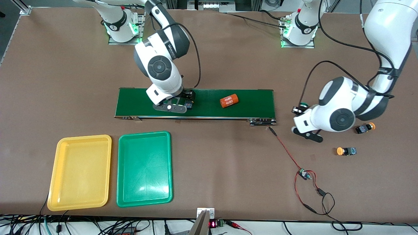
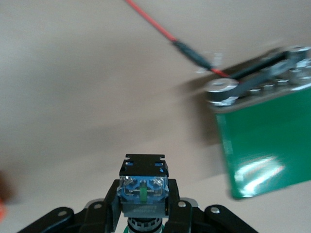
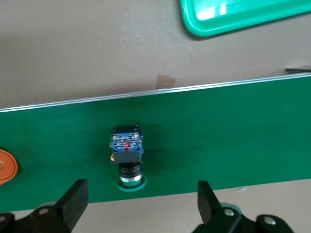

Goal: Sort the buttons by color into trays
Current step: 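Lift the button with the right gripper while the left gripper places its button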

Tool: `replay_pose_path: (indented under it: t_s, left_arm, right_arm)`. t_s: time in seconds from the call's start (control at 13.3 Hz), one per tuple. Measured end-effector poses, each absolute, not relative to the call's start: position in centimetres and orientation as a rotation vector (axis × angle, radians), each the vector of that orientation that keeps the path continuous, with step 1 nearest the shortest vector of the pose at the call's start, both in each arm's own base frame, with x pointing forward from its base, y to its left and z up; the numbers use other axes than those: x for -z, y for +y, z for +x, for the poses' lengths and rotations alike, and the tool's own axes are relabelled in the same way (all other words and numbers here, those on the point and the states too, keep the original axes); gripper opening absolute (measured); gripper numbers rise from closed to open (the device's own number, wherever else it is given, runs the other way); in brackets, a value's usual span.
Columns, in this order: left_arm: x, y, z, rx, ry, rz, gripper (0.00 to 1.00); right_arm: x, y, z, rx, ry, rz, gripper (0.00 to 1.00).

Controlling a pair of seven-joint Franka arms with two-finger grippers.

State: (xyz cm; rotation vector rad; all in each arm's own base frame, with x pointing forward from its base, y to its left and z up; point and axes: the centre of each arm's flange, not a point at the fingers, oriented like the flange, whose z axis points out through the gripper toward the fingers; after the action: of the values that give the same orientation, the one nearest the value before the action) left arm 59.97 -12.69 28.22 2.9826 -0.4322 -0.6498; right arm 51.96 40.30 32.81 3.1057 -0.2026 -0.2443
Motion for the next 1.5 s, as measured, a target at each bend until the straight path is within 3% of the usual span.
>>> replay_pose_path:
  t_s: [0.45, 0.75, 0.83, 1.05, 1.2, 1.28, 1.5]
  left_arm:
    - [-26.3, -23.3, 56.7, 0.717, -0.202, 2.980, 0.41]
    - [-26.0, -30.3, 54.4, 0.652, -0.135, 3.016, 0.41]
    - [-25.9, -30.4, 54.4, 0.648, -0.121, 3.015, 0.45]
    - [-26.0, -29.7, 55.0, 0.640, -0.091, 3.016, 0.76]
    - [-27.0, -28.7, 55.9, 0.659, -0.068, 3.026, 0.96]
    - [-28.1, -28.0, 56.6, 0.678, -0.054, 3.038, 1.00]
    - [-32.4, -23.2, 60.1, 0.661, 0.024, 3.140, 1.00]
  right_arm:
    - [-27.8, 39.9, 52.3, 0.263, -0.205, 3.056, 1.00]
    - [-25.6, 39.2, 52.6, 0.282, -0.215, 3.024, 0.88]
    - [-25.5, 39.2, 52.6, 0.283, -0.215, 3.023, 0.81]
    - [-25.3, 39.1, 52.6, 0.282, -0.217, 3.023, 0.44]
    - [-25.3, 39.1, 52.7, 0.281, -0.218, 3.023, 0.41]
    - [-25.3, 39.1, 52.7, 0.281, -0.217, 3.023, 0.41]
    - [-26.2, 39.4, 53.2, 0.254, -0.219, 3.040, 0.41]
